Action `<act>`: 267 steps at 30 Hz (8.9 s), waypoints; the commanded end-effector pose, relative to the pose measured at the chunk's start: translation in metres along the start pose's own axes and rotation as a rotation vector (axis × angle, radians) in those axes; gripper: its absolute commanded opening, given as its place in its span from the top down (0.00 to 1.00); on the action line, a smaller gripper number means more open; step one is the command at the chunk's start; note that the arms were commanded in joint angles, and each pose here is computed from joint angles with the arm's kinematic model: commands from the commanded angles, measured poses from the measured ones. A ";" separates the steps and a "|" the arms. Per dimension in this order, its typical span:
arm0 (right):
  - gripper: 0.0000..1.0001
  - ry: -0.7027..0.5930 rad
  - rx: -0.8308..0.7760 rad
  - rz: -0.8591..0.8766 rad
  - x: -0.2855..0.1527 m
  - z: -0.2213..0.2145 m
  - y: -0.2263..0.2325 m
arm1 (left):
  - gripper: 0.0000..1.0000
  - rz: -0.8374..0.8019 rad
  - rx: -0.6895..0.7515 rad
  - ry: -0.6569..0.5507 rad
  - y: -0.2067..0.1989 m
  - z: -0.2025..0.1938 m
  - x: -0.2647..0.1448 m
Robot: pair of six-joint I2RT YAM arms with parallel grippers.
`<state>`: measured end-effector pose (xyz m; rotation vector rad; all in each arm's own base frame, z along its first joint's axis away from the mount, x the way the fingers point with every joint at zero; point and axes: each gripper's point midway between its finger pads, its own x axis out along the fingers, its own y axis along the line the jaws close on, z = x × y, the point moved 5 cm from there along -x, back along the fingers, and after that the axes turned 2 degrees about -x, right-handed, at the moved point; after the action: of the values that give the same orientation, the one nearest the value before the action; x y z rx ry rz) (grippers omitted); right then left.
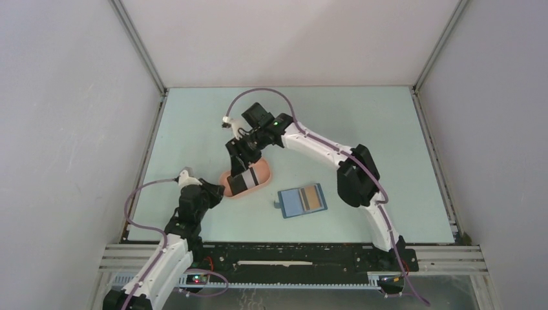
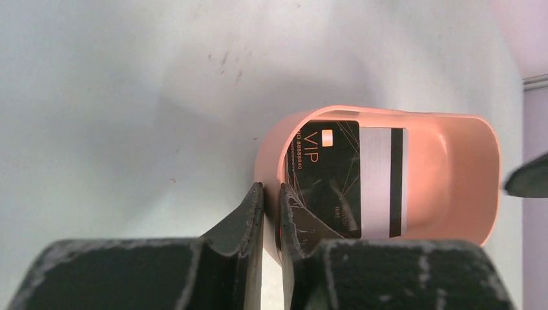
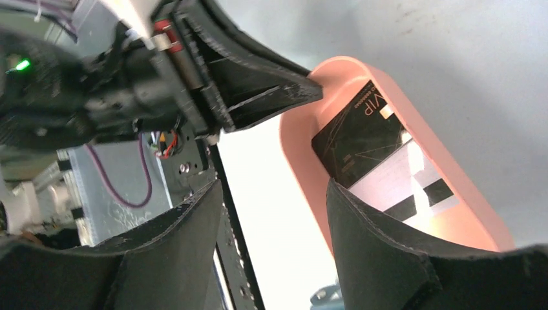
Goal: Put the credit cards into the card holder
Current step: Pick up the credit card from the storage box.
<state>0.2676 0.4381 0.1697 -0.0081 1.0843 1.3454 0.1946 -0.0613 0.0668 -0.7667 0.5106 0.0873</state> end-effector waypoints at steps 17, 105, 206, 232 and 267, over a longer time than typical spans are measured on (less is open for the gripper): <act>0.32 -0.055 -0.252 -0.134 -0.070 0.015 0.017 | 1.00 -0.332 -0.193 -0.051 -0.051 0.012 0.005; 0.28 0.088 0.499 0.013 0.052 -0.053 -0.065 | 0.90 0.087 -0.003 -0.007 -0.072 -0.007 0.013; 0.35 0.122 0.610 0.144 0.050 -0.062 -0.084 | 0.24 -0.153 0.116 0.178 -0.075 -0.031 0.023; 0.29 0.111 0.382 -0.011 0.056 -0.058 -0.072 | 0.21 -0.086 0.152 0.215 -0.057 -0.043 0.030; 0.26 0.087 0.592 0.068 0.065 -0.066 -0.074 | 0.19 -0.278 0.133 0.297 -0.067 -0.071 0.023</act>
<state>0.3001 0.4106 0.0822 0.4434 1.4611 1.1486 0.2365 -0.1182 0.0562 -0.6482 0.5121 -0.0320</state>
